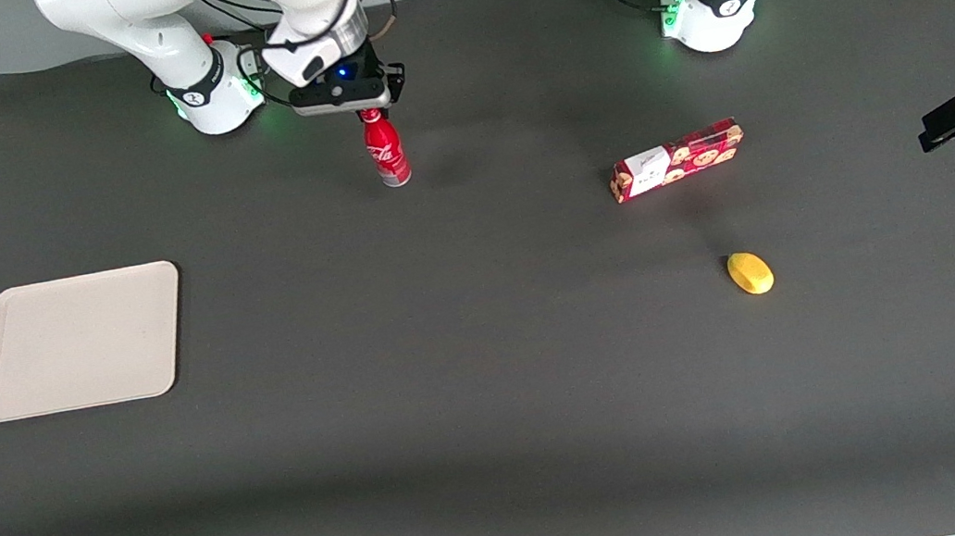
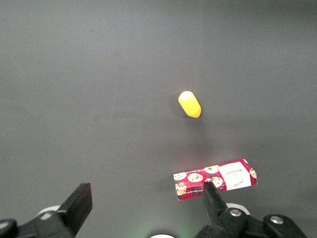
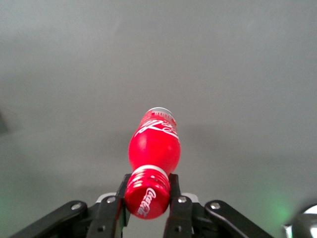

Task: Place coke bottle on tray
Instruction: 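Carry the held bottle over to the white tray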

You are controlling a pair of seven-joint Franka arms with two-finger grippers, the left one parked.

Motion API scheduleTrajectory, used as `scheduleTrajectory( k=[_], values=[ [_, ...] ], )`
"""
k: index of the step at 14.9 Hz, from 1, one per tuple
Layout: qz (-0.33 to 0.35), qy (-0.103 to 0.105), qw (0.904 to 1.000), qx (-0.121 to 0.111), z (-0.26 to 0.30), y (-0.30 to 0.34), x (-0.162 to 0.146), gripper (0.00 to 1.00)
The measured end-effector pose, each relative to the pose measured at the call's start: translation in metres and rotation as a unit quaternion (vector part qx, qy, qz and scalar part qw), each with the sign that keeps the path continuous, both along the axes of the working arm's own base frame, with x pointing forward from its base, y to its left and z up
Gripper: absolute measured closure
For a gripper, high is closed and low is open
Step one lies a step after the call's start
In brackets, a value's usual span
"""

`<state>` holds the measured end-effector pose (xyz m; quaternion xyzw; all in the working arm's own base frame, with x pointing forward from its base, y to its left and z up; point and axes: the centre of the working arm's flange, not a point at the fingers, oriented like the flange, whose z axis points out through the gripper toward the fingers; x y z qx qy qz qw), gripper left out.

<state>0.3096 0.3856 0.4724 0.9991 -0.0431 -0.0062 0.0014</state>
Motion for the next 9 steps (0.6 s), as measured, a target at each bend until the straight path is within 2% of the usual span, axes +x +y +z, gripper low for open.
scheduleTrajectory(
  k=[3, 5, 9],
  values=[
    [0.021, 0.004, 0.9998, 0.002, 0.077, -0.023, 0.032, 0.68],
    [0.046, 0.02, 0.9987, 0.005, 0.126, -0.062, 0.055, 0.68],
    [0.111, 0.053, 0.9923, 0.011, 0.185, -0.205, 0.104, 0.68]
  ],
)
